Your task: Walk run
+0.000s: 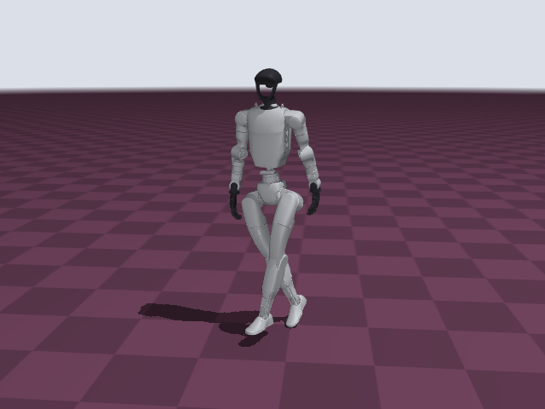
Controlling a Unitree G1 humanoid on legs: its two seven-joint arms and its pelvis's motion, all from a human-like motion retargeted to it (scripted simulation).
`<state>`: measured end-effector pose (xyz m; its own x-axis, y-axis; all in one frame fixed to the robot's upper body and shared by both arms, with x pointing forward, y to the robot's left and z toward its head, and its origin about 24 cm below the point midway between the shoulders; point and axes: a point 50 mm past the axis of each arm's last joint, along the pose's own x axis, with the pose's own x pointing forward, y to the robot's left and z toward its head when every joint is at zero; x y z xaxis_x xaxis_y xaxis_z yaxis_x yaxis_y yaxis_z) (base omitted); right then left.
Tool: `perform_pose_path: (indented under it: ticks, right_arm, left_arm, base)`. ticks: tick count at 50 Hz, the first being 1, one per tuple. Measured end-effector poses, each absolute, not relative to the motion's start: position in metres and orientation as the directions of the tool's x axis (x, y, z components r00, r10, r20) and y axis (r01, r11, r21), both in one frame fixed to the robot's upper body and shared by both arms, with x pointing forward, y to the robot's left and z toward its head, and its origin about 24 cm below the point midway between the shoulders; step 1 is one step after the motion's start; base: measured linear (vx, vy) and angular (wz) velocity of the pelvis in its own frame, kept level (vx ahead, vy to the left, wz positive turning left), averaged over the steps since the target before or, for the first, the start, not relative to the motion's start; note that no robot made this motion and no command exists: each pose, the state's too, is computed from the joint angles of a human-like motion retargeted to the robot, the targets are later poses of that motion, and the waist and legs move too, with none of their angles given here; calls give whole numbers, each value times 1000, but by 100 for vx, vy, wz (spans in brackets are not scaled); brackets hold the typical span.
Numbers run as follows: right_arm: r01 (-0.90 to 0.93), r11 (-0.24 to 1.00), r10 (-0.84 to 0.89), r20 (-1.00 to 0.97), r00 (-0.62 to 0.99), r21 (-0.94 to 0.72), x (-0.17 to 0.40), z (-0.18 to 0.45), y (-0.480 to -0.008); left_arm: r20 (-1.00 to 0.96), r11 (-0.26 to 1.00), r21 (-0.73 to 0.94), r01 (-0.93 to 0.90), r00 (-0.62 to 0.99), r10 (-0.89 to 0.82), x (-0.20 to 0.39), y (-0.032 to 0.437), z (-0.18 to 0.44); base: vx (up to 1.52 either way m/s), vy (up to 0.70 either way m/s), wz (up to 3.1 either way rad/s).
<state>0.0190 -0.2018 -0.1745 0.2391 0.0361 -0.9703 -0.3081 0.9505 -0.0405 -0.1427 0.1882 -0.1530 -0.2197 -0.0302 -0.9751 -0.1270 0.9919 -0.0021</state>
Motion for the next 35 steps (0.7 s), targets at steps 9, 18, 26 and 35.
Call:
perform_pose_path:
  ticks: [9,18,26,35]
  right_arm:
    - [-489,872,18,-995,102,-34,-5,-176,-205]
    - [-284,956,-62,-995,74,-80,-19,-177,-200]
    - [-182,981,53,-992,-111,72,-66,-172,-189]
    - [-213,964,93,-953,-289,159,-112,-162,-180]
  left_arm:
    - [-973,994,51,-95,-229,28,-108,209,-161]
    - [-953,985,34,169,304,-19,81,222,-166]
    - [-718,975,53,215,687,-112,196,215,-121]
    - [-767,966,6,258,621,-161,170,209,-134]
  base:
    - [56,-17,-90]
    - [41,-9,-7]
    - [53,-15,48]
    - [64,-33,26]
